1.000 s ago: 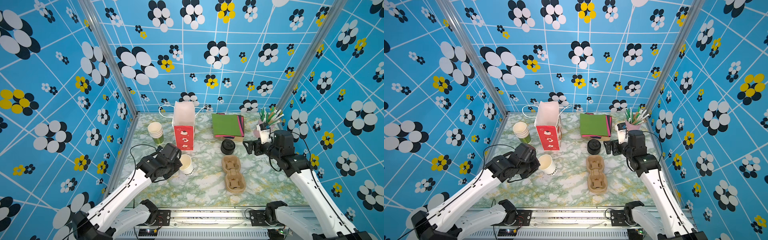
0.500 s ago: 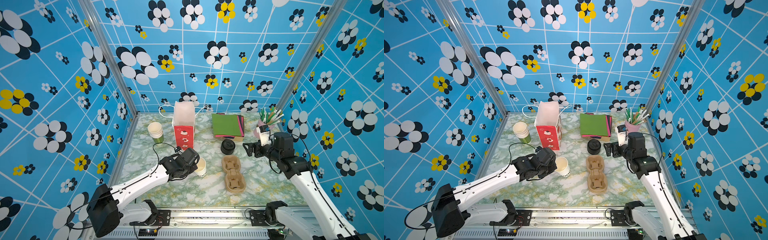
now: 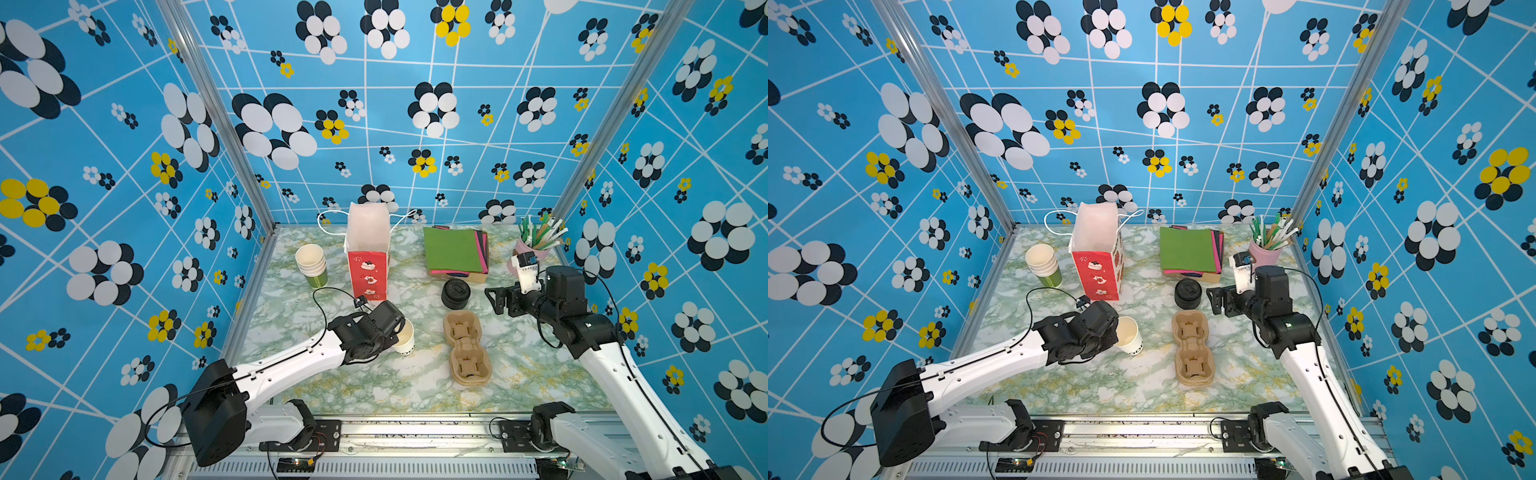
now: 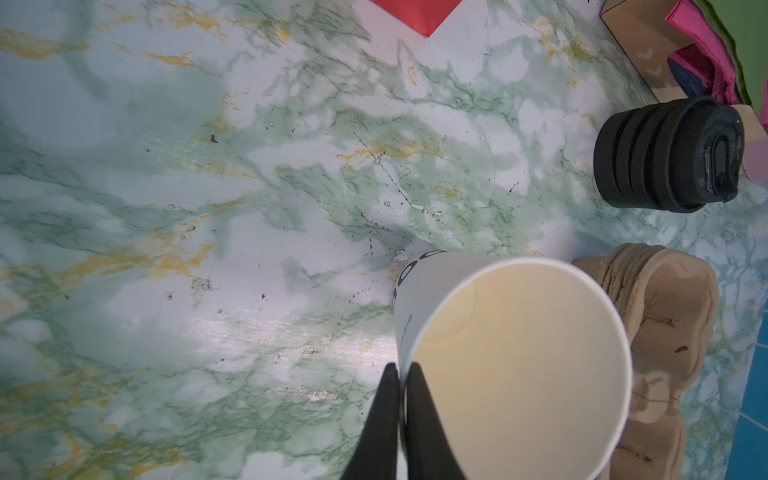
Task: Pack the takeout coffee
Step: 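Lift the white cup with the left gripper and set it upright beside the pulp carrier, then open the left gripper and draw back while the right gripper grasps the top black lid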
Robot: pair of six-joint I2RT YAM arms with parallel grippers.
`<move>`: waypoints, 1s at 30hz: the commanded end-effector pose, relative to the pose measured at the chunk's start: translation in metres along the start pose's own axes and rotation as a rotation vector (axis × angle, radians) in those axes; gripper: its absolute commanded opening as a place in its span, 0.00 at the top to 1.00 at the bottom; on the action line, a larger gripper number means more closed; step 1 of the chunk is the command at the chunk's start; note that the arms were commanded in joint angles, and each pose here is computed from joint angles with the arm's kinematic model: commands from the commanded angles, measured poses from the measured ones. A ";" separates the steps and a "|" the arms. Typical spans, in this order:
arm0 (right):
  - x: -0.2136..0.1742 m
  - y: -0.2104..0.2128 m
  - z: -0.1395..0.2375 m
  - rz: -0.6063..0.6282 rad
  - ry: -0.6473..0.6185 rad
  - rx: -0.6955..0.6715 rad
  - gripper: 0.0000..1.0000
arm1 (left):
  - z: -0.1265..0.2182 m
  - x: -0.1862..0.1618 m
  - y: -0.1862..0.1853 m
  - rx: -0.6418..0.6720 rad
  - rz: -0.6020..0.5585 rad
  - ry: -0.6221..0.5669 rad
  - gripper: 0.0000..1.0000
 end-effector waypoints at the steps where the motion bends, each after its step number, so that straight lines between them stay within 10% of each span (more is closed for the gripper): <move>1: -0.008 0.001 -0.005 0.005 0.027 0.014 0.01 | -0.001 -0.001 0.001 0.025 -0.024 0.000 0.86; 30: 0.013 0.028 -0.094 0.090 0.250 -0.115 0.02 | 0.096 0.059 0.030 -0.212 -0.334 -0.397 0.01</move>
Point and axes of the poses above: each gripper's point midway between its finger pads, its own z axis back along the fingers, its own y axis along the line the jaws close on, x = y × z, the point moved 8 cm from there along z, back along the fingers, and after that the axes turned 13 degrees about -z, right-handed, at the moved point
